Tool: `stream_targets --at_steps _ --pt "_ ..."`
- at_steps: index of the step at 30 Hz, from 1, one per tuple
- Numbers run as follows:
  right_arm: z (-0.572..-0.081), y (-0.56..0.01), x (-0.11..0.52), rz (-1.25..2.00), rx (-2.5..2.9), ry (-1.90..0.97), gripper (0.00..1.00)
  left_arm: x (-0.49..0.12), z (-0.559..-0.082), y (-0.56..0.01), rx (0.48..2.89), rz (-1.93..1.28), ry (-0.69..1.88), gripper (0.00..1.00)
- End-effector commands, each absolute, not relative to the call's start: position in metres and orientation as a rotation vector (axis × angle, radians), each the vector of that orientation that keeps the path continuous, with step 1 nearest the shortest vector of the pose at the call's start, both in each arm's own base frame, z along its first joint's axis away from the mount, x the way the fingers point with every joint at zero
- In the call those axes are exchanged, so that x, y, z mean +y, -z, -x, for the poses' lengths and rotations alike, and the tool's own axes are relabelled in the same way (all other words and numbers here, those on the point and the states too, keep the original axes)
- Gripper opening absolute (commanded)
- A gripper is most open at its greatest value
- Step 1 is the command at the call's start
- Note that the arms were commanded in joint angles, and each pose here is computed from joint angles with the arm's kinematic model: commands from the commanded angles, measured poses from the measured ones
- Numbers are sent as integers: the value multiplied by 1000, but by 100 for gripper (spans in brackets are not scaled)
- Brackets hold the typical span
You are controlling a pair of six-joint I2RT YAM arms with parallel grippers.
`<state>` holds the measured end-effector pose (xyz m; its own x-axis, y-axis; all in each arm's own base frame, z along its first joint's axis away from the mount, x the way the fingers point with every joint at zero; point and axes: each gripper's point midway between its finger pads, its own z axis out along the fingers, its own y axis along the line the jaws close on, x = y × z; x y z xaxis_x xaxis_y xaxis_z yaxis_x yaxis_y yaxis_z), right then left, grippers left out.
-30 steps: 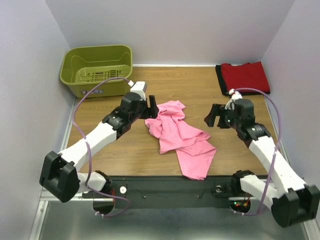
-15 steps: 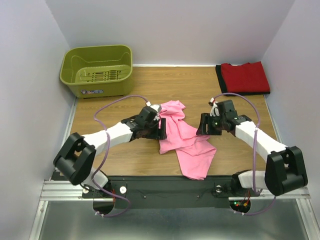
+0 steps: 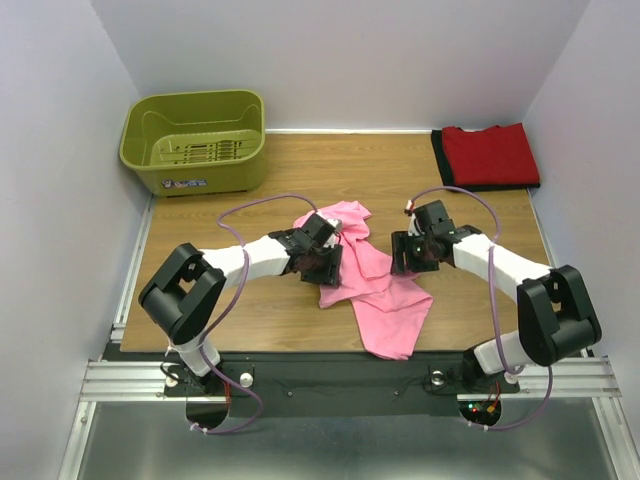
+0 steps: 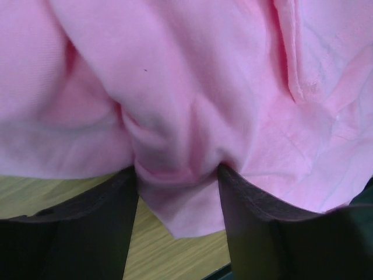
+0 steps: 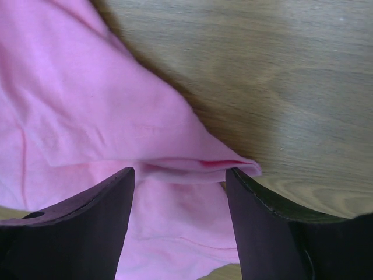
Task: Fold and stack the t-shirts
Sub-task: Flatten the tshirt out
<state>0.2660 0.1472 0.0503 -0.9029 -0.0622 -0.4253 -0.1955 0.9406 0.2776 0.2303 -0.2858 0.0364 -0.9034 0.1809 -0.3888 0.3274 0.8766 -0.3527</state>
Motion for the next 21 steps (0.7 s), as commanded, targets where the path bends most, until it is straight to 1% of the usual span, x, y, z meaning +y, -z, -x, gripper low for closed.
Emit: stream_targets --at_steps 1,3,4,5,6,9,10,11,12,14,15,17,18,19,21 --pt "-290 -52 140 148 2619 -331 70 -293 -234 -50 2673 -415 609 43" --pt "-292 -48 136 118 2623 -295 68 -291 -235 -52 2665 -407 599 27" --pt "-293 -43 134 83 2635 -279 63 -288 -236 -55 2658 -402 580 11" --pt "-295 -41 132 58 2637 -259 60 -285 -237 -57 2651 -402 564 3" --pt "-298 -39 127 34 2632 -214 55 -282 -237 -59 2647 -402 545 0" --pt "-302 -33 122 -10 2638 -170 46 -257 -240 -71 2618 -387 405 0" --pt "-302 -29 121 -17 2649 -155 44 -249 -242 -72 2608 -378 365 0" --pt "-303 -27 119 -26 2650 -132 40 -245 -240 -74 2604 -379 349 0" --pt "-304 -25 117 -35 2653 -118 40 -241 -239 -76 2601 -377 336 0" --pt "-305 -19 112 -52 2663 -79 32 -231 -236 -82 2594 -366 310 0" --pt "-306 -17 108 -65 2660 -48 21 -228 -235 -84 2591 -361 303 0" --pt "-304 -13 103 -88 2669 -23 11 -219 -232 -88 2578 -346 288 0" --pt "-303 -11 100 -102 2671 -10 2 -214 -234 -88 2576 -326 279 0" --pt "-302 -9 97 -124 2677 -6 1 -208 -233 -87 2573 -315 270 0" --pt "-299 -7 94 -139 2687 -13 1 -202 -235 -86 2571 -298 261 0"
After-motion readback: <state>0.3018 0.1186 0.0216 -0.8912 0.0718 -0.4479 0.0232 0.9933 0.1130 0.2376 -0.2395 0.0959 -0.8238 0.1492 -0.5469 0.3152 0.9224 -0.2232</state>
